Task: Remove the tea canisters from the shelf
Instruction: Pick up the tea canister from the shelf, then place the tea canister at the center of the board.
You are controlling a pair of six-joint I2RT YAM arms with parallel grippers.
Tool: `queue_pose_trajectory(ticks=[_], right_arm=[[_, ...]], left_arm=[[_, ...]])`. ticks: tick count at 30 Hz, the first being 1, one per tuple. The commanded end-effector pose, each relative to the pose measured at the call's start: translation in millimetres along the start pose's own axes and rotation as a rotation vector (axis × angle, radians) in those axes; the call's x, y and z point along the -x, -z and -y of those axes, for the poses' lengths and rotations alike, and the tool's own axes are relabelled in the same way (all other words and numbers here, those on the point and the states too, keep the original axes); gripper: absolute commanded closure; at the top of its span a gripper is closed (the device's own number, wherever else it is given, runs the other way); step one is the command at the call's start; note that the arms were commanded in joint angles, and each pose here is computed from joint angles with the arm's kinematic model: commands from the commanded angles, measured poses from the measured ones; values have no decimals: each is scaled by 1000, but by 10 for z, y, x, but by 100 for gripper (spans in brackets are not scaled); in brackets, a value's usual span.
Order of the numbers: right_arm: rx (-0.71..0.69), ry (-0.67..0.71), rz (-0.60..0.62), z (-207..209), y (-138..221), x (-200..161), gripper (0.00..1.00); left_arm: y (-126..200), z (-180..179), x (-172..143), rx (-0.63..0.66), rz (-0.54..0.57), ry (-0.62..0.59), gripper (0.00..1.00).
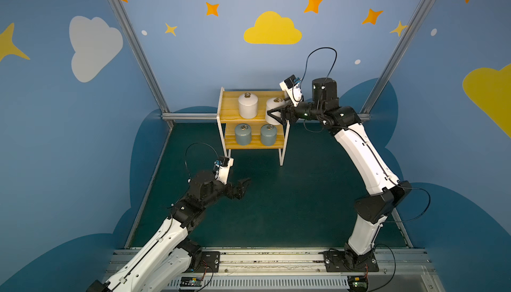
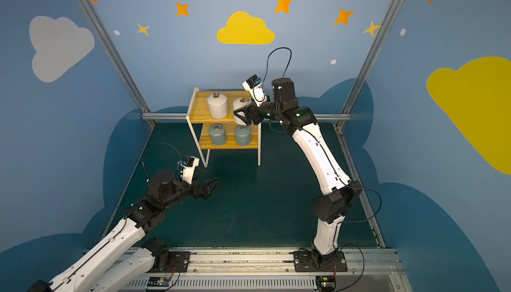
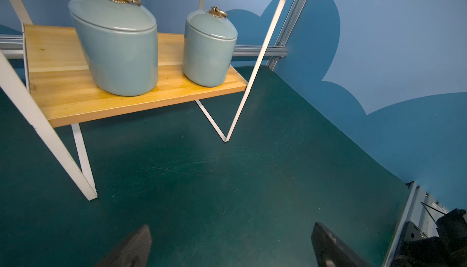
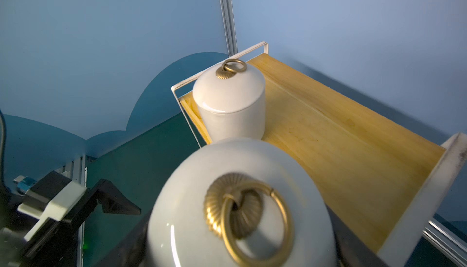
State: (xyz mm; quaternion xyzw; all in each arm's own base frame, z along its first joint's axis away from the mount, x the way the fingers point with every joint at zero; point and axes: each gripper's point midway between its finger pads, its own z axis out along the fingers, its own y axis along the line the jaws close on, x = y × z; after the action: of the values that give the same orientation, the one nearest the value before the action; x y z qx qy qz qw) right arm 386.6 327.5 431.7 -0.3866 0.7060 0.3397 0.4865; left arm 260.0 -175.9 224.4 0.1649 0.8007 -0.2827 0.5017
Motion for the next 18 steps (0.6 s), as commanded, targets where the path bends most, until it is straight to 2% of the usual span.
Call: queue_pose_trajectory(ticks=[1, 8, 18], right_arm=[[29, 99, 145, -355, 374, 430, 39], [19, 97, 126, -628, 575, 132, 39], [-3, 64, 41, -904, 688, -630, 40]], left_arm=[[31, 12, 56, 3, 15, -5, 0], [39, 2, 45, 9, 14, -5, 0], [59, -24, 41, 29, -1, -14, 0]])
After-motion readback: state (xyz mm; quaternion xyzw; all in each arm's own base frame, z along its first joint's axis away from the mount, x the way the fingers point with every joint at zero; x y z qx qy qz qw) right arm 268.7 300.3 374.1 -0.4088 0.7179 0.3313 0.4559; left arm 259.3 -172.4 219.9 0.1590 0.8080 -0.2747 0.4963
